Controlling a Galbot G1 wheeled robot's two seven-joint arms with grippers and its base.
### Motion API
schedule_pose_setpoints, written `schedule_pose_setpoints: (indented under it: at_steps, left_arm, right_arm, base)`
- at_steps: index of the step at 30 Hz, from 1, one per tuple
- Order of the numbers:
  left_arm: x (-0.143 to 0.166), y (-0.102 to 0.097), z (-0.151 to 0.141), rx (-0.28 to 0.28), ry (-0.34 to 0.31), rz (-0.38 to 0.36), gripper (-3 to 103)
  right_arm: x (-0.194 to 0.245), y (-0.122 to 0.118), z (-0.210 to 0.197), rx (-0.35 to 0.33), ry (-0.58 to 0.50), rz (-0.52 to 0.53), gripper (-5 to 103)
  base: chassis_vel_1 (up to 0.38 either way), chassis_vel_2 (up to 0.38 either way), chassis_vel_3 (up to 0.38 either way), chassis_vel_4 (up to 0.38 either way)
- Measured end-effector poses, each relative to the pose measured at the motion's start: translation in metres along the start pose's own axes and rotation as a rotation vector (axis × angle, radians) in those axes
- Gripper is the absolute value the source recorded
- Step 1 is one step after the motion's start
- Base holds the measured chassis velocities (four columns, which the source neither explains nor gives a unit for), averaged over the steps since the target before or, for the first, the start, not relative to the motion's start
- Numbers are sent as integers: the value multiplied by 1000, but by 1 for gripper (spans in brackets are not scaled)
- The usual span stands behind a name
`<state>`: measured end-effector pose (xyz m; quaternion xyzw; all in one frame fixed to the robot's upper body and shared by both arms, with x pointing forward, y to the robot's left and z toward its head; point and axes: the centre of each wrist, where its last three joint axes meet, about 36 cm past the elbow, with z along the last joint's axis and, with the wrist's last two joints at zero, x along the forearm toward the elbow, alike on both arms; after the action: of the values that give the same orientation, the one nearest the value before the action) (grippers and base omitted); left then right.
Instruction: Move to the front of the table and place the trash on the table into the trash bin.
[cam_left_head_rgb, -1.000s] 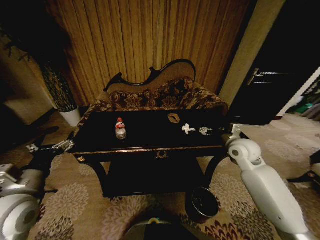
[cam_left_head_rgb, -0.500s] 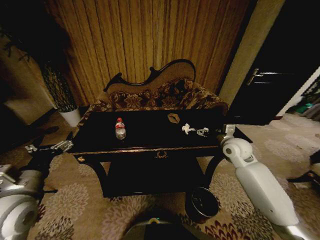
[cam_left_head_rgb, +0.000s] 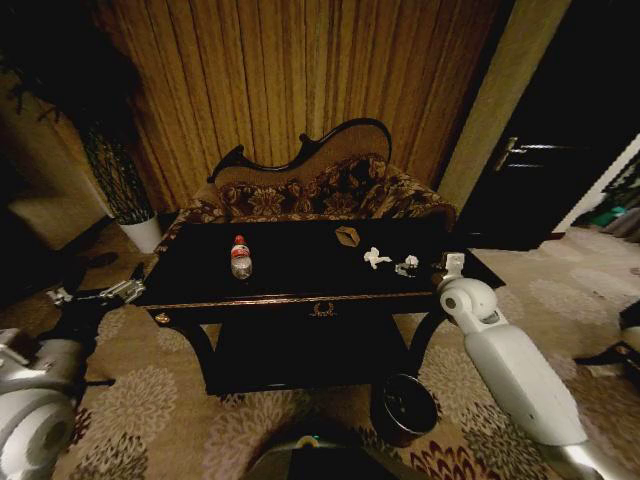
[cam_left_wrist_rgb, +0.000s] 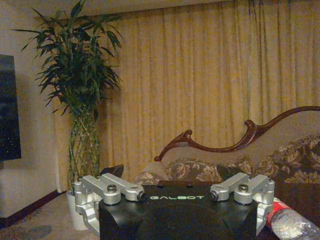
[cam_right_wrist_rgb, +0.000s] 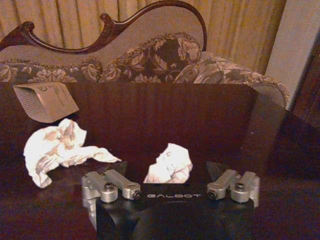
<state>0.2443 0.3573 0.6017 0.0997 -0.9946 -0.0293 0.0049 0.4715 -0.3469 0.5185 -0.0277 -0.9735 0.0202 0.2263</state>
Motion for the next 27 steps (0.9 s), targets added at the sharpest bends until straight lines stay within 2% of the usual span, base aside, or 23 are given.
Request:
schedule_pose_setpoints:
  at_steps: [2,4,5,8,9,11,12,15,16,18,21,24,27]
  left_arm:
    - [0,0,0,-1,0,1,100]
    - [0,0,0,-1,-1,1,100]
    - [0,0,0,-1,-1,1,100]
    - [0,-1,0,2,1,4,100]
    - [0,-1,0,2,1,4,100]
    - [0,-1,1,3,2,6,100]
    - [0,-1,1,3,2,6,100]
    - [0,-1,0,1,2,5,100]
    - [0,-1,0,1,2,5,100]
    - [0,0,0,-4,1,3,100]
    - [0,1,-1,-7,0,3,100]
    - [0,1,-1,-7,0,4,100]
    - [0,0,-1,-6,0,4,100]
  right_arm:
    - [1,-1,1,1,0,2,87]
    - [3,-3,2,2,0,7,76]
    - [3,-3,2,2,0,7,76]
    - [6,-6,3,0,-2,14,60]
    - [6,-6,3,0,-2,14,60]
    - [7,-7,4,-2,-4,16,48]
    - [7,-7,4,-2,-4,16,48]
    - [8,-7,5,-3,-3,9,32]
    - [8,-7,5,-3,-3,9,32]
    - [8,-7,6,-6,-3,7,21]
    - [8,-7,7,-12,-8,6,16]
    - [9,-8,9,-22,-23,5,2]
    - [11,-9,11,-30,-37,-5,1]
  base:
    - [0,0,0,0]
    - [0,0,0,0]
    - [0,0,0,0]
    - [0,0,0,0]
    - [0,0,0,0]
    - [0,0,0,0]
    - [0,0,0,0]
    - [0,0,0,0]
    - [0,0,0,0]
    - [0,0,0,0]
    - [0,0,0,0]
    - [0,0,0,0]
    - [0,0,0,0]
